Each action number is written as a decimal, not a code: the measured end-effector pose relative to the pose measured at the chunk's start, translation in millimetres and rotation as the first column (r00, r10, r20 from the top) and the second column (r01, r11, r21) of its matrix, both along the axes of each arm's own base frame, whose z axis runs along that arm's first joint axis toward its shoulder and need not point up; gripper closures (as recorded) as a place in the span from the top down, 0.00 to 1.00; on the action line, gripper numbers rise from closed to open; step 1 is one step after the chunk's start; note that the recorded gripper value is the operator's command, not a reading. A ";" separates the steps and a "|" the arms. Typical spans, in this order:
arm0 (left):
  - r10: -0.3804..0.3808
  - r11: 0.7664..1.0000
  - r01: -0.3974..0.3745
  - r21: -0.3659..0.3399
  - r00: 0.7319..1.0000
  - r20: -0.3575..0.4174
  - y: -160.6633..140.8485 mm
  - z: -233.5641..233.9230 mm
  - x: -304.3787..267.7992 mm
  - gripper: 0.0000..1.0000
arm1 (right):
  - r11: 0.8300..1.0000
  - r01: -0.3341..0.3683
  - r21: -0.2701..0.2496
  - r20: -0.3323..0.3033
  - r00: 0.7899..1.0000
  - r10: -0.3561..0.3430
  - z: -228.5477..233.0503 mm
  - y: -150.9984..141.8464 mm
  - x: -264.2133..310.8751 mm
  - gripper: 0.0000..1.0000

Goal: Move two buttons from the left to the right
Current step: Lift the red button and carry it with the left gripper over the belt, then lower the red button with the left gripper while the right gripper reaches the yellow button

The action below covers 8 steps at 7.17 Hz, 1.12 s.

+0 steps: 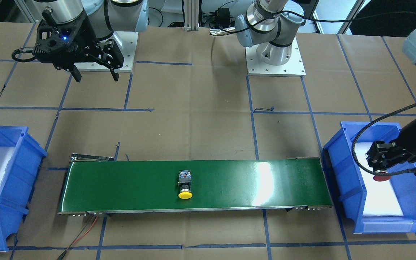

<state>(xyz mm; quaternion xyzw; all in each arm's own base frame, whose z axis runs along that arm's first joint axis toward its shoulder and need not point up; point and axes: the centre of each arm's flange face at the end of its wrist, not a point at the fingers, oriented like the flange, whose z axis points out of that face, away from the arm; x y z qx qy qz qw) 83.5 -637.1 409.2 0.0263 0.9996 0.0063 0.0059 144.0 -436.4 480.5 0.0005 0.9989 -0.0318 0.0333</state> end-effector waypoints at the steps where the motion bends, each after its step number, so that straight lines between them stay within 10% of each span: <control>1: 0.010 1.000 -0.010 0.008 1.000 -0.002 -0.7 -4.0 -27.8 0.09 | 1.000 0.000 0.006 0.000 1.000 0.000 -1.7 0.6 0.0 1.00; 8: 0.067 0.998 -0.067 0.009 0.998 0.000 7.9 -88.5 -92.5 0.09 | 1.000 0.000 0.009 -0.015 1.000 0.000 -4.0 1.1 -2.7 1.00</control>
